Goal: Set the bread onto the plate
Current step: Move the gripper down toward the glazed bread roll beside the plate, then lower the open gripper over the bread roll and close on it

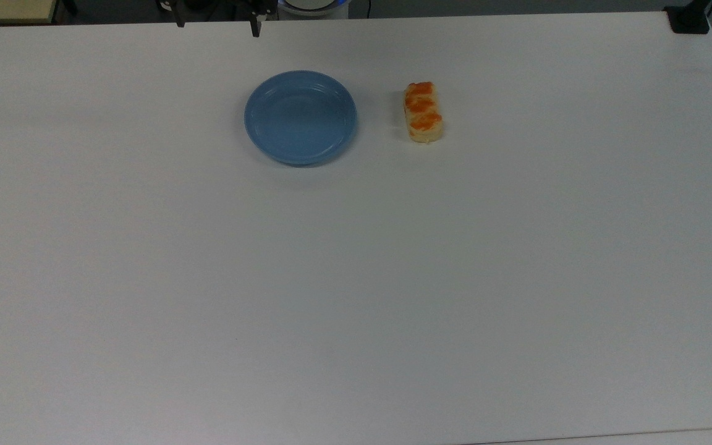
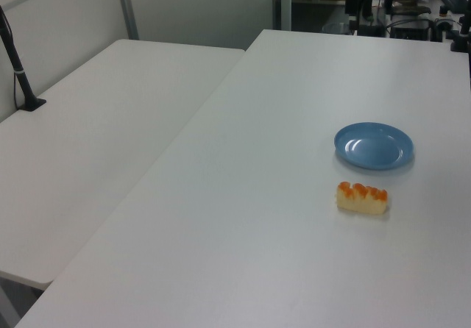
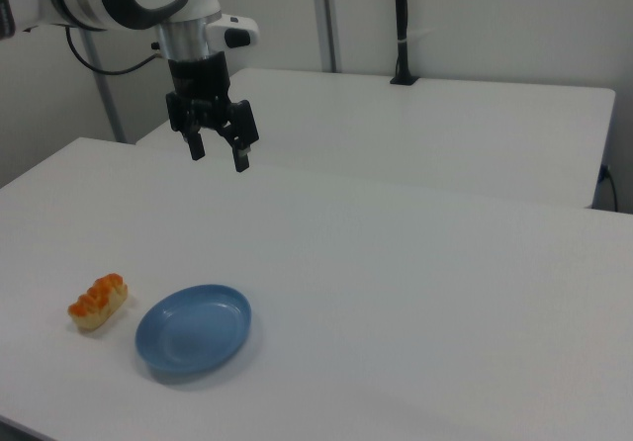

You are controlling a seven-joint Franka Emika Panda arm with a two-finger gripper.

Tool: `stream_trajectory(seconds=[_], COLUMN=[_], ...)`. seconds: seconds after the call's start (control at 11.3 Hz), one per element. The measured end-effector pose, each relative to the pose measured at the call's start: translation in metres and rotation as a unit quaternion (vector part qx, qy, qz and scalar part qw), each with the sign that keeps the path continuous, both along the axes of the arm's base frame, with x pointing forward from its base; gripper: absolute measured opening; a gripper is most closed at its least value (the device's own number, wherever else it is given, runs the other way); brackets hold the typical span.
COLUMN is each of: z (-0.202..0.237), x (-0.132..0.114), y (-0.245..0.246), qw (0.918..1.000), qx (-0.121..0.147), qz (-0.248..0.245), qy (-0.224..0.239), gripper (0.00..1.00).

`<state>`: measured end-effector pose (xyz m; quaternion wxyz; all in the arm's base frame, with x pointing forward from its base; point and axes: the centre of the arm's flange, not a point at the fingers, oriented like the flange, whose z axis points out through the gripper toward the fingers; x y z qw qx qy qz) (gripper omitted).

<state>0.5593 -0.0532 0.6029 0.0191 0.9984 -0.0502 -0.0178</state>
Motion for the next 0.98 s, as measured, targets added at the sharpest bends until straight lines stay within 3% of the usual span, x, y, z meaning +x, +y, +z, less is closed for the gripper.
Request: stream_trajectory(seconds=[0.44,0.71,0.98], z=[-0.013,-0.016,-0.058], x=[0.008,0.006,-0.012], y=[0.034,0.095,0.177], qw=[0.9995,0.9978,0.9916], qx=[0.002,0.004,0.012], qz=[0.03,0.065,0.116], qy=[0.011,0.014,0.057], gripper=[1.0,1.0,1.0])
